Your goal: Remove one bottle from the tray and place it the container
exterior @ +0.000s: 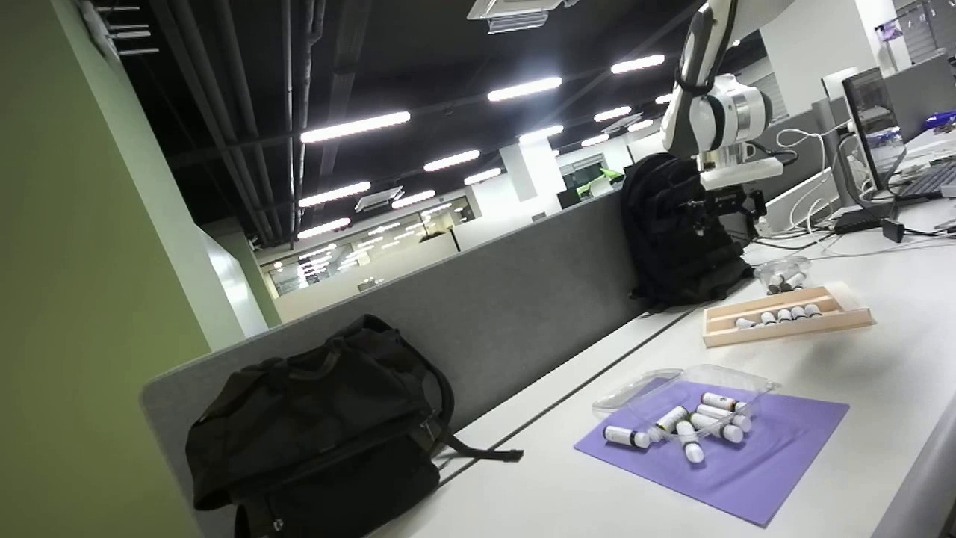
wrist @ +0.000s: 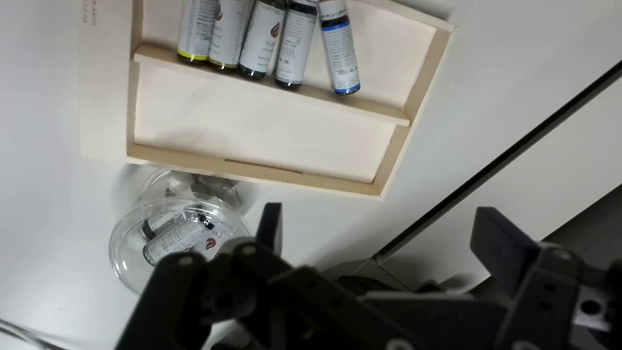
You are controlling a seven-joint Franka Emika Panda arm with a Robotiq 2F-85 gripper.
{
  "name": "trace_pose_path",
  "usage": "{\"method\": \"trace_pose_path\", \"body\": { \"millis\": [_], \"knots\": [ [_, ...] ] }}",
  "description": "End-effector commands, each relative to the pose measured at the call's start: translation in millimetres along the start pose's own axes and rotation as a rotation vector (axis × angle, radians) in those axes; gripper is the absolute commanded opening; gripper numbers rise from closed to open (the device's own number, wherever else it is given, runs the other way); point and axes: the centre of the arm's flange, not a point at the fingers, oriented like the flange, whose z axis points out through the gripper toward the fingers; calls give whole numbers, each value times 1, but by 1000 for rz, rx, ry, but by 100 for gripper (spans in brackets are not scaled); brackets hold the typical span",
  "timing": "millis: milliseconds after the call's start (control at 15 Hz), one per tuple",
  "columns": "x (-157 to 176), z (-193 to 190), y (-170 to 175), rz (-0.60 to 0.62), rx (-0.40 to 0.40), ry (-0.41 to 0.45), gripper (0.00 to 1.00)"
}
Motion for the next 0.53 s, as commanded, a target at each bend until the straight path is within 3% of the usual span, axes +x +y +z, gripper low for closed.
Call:
{"method": "trace_pose_path", "body": {
  "millis": [0,133,267,467],
  "knots": [
    [26,32,-12,156,12,-3,100],
    [29,44,-14,195,4,-13,100],
    [12,44,-7,138,-11,-18,100],
    [16,52,-9,150,-15,-21,100]
  ]
}}
